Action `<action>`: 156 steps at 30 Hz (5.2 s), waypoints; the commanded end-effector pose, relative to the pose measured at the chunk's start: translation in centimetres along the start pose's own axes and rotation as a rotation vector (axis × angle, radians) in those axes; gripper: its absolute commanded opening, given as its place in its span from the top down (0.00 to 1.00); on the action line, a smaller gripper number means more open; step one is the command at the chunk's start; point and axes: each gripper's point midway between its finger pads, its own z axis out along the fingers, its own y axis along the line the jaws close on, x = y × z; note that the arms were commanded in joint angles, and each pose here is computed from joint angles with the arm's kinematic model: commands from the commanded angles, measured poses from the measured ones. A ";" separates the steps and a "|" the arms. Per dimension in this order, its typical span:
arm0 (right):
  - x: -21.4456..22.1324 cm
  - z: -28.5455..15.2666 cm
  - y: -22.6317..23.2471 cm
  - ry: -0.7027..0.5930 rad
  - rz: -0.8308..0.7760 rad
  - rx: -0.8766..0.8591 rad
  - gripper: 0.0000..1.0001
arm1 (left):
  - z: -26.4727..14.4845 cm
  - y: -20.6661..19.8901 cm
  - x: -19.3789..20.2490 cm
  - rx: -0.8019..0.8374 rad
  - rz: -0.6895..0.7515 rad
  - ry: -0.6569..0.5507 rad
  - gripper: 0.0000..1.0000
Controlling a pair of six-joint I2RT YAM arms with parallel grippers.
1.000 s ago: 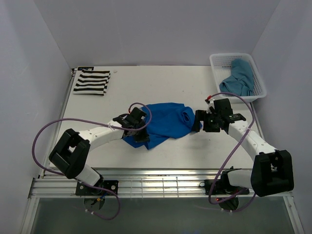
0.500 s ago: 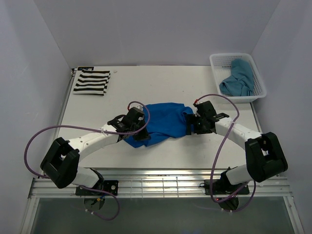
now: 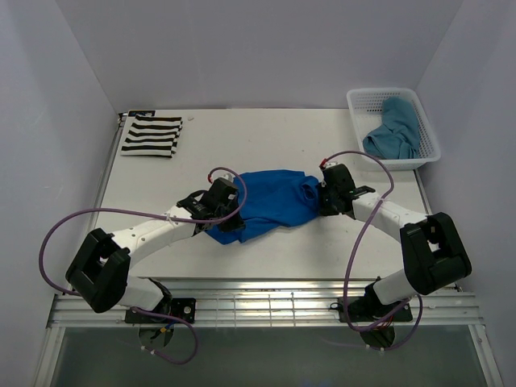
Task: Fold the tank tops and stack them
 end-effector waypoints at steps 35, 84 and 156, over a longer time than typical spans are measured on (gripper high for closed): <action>-17.2 -40.0 -1.6 -0.879 0.106 -0.111 0.92 | -40.8 -2.9 -14.8 0.461 -0.152 -1.016 1.00; -30.7 1.4 -7.7 -0.314 0.026 -0.067 0.32 | 9.2 14.1 -40.8 -0.192 -0.221 -0.441 0.02; -8.3 3.5 -2.2 -0.057 0.137 -0.123 0.10 | 7.4 12.6 -15.4 -0.350 -0.208 -0.128 0.02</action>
